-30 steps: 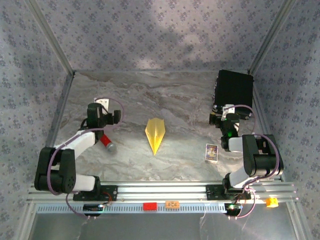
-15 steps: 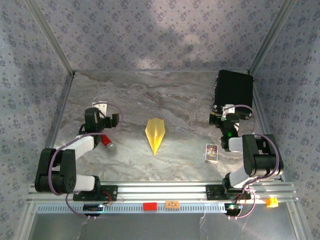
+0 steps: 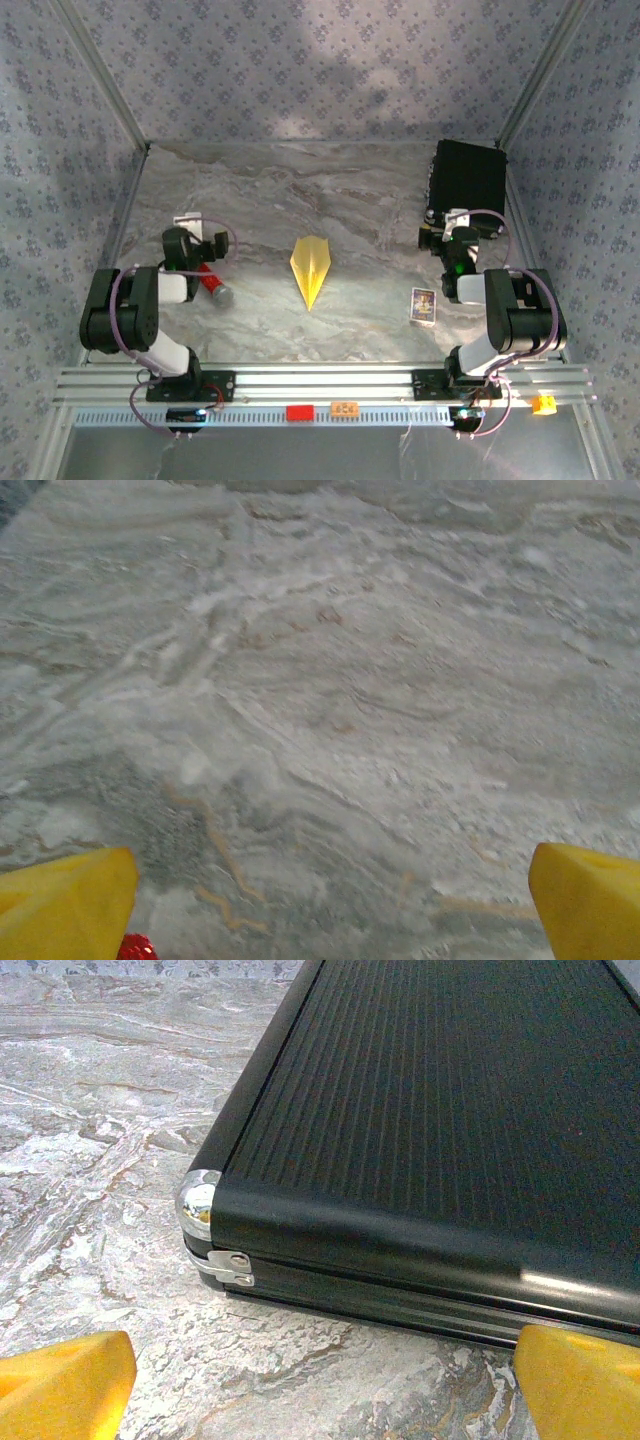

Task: Fold a paper plane with a square sheet of paper (pick it up from the middle)
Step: Reset both arms

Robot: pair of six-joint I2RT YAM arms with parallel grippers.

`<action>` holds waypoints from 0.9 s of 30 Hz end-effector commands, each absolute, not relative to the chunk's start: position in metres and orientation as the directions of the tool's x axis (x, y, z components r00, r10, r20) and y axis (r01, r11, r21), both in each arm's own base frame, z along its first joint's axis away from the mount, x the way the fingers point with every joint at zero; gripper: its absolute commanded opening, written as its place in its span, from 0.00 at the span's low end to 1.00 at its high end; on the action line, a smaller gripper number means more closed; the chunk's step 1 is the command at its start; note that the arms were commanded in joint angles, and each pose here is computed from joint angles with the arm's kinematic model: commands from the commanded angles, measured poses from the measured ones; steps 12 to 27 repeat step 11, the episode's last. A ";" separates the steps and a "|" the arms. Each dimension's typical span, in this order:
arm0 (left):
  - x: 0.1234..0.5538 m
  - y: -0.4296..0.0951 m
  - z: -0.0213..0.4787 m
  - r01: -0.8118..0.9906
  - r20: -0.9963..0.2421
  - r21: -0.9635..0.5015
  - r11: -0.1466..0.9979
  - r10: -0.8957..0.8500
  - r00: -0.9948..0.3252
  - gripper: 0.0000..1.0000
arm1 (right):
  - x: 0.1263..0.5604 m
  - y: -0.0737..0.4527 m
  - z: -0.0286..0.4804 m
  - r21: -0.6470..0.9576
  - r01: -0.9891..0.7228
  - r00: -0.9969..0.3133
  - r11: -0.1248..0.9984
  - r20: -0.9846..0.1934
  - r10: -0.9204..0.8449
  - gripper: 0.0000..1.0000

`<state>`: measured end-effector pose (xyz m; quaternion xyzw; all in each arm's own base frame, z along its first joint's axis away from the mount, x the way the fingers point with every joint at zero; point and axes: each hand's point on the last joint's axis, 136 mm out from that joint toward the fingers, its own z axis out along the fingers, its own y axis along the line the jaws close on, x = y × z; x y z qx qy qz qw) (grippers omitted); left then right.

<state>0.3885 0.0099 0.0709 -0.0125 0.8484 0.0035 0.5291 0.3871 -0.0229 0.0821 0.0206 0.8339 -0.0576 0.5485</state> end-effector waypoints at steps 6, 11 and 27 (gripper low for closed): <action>0.398 0.013 0.089 -0.074 -0.923 0.009 0.997 -0.020 -0.384 1.00 | 0.390 -0.027 0.085 -0.062 0.120 -0.393 0.991 -0.919 -0.010 0.99; 0.398 0.014 0.089 -0.070 -0.923 -0.002 0.998 -0.029 -0.384 1.00 | 0.389 -0.027 0.085 -0.062 0.119 -0.393 0.991 -0.919 -0.011 0.99; 0.398 0.014 0.089 -0.070 -0.923 -0.002 0.998 -0.029 -0.384 1.00 | 0.389 -0.027 0.085 -0.062 0.119 -0.393 0.991 -0.919 -0.011 0.99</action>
